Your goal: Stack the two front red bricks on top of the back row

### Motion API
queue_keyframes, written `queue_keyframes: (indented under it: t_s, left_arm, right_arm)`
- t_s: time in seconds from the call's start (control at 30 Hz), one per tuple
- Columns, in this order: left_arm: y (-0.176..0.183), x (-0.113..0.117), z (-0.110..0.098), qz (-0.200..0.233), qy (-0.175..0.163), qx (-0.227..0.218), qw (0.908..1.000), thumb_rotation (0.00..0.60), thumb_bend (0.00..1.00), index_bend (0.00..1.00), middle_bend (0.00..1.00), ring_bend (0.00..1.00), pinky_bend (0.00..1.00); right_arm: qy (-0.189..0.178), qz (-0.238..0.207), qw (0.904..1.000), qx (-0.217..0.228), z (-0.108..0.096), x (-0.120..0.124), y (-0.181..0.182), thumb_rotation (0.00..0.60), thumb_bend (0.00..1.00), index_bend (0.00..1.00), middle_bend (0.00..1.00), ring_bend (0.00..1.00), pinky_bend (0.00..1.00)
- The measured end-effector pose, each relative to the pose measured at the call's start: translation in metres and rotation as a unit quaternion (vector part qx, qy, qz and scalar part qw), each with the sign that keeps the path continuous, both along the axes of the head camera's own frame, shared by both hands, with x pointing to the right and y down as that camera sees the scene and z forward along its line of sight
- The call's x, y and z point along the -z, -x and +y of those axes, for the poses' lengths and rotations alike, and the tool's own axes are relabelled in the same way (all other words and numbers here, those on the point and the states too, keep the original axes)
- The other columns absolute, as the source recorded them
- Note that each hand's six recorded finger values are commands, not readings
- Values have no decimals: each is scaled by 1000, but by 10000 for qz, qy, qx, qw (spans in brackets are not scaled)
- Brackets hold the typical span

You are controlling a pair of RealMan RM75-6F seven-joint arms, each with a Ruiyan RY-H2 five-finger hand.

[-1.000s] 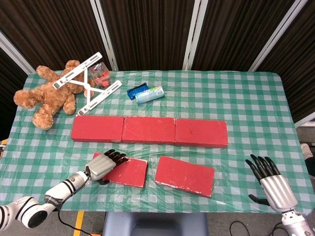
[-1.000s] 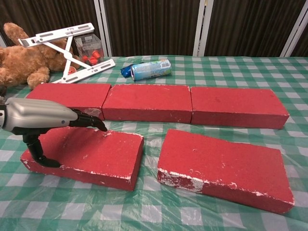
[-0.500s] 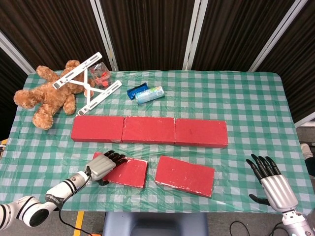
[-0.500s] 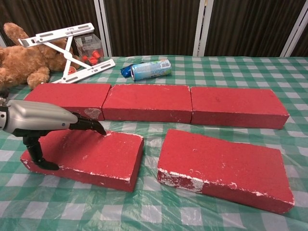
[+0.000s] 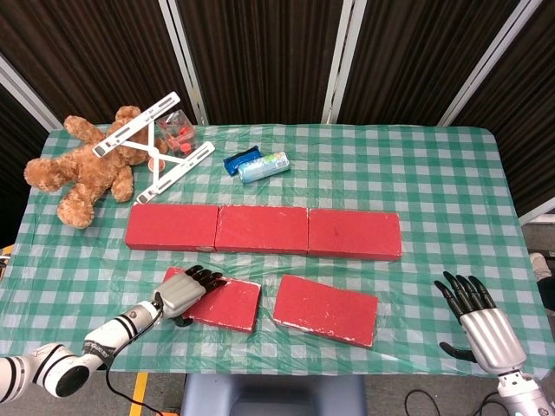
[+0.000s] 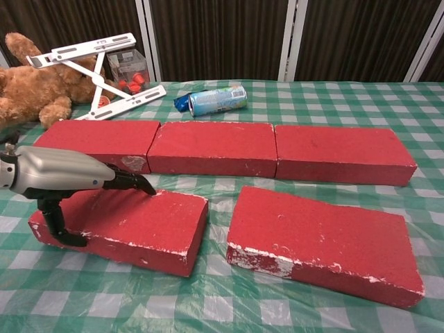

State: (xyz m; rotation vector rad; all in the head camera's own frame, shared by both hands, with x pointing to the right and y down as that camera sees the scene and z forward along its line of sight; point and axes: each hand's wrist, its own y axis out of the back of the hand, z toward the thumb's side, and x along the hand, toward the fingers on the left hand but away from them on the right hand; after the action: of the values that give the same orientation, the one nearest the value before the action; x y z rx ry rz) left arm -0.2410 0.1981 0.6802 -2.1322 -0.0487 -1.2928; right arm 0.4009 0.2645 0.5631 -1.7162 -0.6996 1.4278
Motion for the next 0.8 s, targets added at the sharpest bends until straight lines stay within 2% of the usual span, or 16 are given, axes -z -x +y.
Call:
queue_keyframes:
  t_s: [0.27,0.67,0.8]
  left_arm:
    - [-3,1,-2,10,-152,-38,9999,600,264,0,0,0,17]
    - [-4,-4,-2,-153,-64,-67,9998,600,262,0,2,0,49]
    - [-4,-8,-1,-195,-51,-88,9998,600,263,0,93,0,81]
  right_arm:
    - [14,4,10000,7,0,-1,1,600,90,0,0,0,0]
    - [33,6,10000,27,1,-1,1,600,90,0,0,0,0]
    - [33,3,10000,25,1,-1,1,600,90,0,0,0,0]
